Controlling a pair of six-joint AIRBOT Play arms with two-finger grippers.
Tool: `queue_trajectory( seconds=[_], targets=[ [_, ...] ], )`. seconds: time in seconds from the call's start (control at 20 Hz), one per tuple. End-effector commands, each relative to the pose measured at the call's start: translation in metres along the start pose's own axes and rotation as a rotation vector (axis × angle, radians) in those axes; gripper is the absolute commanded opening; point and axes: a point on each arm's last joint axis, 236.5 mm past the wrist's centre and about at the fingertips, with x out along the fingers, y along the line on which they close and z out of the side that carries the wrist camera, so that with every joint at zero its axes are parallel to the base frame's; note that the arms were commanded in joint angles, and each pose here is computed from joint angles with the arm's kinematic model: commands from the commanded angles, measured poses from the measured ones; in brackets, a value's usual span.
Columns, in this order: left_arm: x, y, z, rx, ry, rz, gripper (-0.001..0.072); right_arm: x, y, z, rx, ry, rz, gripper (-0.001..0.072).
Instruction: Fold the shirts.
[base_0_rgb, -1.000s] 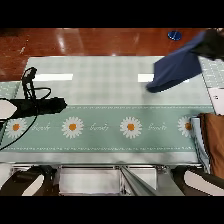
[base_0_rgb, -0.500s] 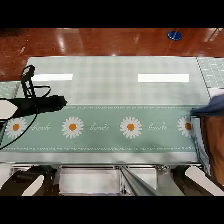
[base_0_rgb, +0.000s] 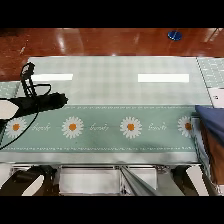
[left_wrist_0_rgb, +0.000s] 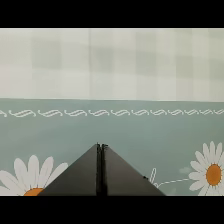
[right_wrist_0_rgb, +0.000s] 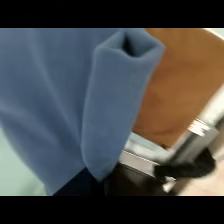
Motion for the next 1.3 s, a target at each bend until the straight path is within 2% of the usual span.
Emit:
queue_trajectory(
  seconds=[0.0,0.05,0.15,0.25,0.3,0.35,0.4,0.45,0.5,0.65,0.7,0.8,0.9,1.0,1.1,1.25],
  targets=[
    [0.0,0.0,0.001,0.0,-0.005,-0.001,0.0017,0.016,-0.062,-0.02,0.077,0.032,-0.286,0.0374],
    [0.0,0.0,0.001,0.0,-0.005,-0.001,0.0017,0.016,-0.06,-0.015,0.07,0.015,-0.279,0.0414],
    [0.0,0.0,0.006,0.0,-0.024,-0.001,0.0017,0.02,-0.05,-0.002,0.052,-0.032,-0.231,0.0413],
    [-0.004,-0.001,0.025,0.015,-0.095,-0.001,0.0017,0.02,-0.017,0.019,0.023,-0.098,-0.091,0.0404],
    [-0.01,-0.003,0.039,0.032,-0.12,-0.001,0.0017,0.015,0.013,0.033,-0.001,-0.139,0.025,0.0337],
    [-0.021,-0.007,0.056,0.03,-0.142,-0.005,0.0017,0.003,0.056,0.047,-0.057,-0.178,0.17,0.0143],
    [-0.037,-0.016,0.079,0.035,-0.183,-0.018,0.0017,-0.014,0.109,0.051,-0.183,-0.203,0.325,0.0023],
    [-0.054,-0.029,0.104,0.053,-0.24,-0.034,0.0017,-0.036,0.168,0.044,-0.338,-0.224,0.466,0.0023],
    [-0.072,-0.047,0.131,0.081,-0.3,-0.062,0.0017,-0.053,0.216,0.03,-0.483,-0.246,0.542,0.0023],
    [-0.1,-0.107,0.168,0.222,-0.318,-0.14,0.0017,-0.079,0.343,-0.043,-0.89,-0.375,0.647,0.0023],
    [-0.094,-0.119,0.165,0.257,-0.275,-0.151,0.0017,-0.074,0.371,-0.07,-0.986,-0.397,0.652,0.0023],
    [-0.057,-0.11,0.137,0.324,-0.139,-0.086,0.0016,-0.03,0.403,-0.108,-1.131,-0.389,0.52,0.0022],
    [0.0,-0.06,0.097,0.327,0.024,0.061,0.0017,0.031,0.404,-0.118,-1.218,-0.319,0.305,0.0022],
    [0.038,-0.007,0.058,0.271,0.197,0.171,0.0017,0.08,0.393,-0.119,-1.235,-0.197,0.159,0.0023],
    [0.048,0.011,0.044,0.239,0.275,0.198,0.0017,0.095,0.389,-0.121,-1.24,-0.159,0.119,0.0023],
    [0.046,0.013,0.052,0.231,0.254,0.199,0.0017,0.092,0.394,-0.119,-1.24,-0.182,0.138,0.0023]
  ],
)
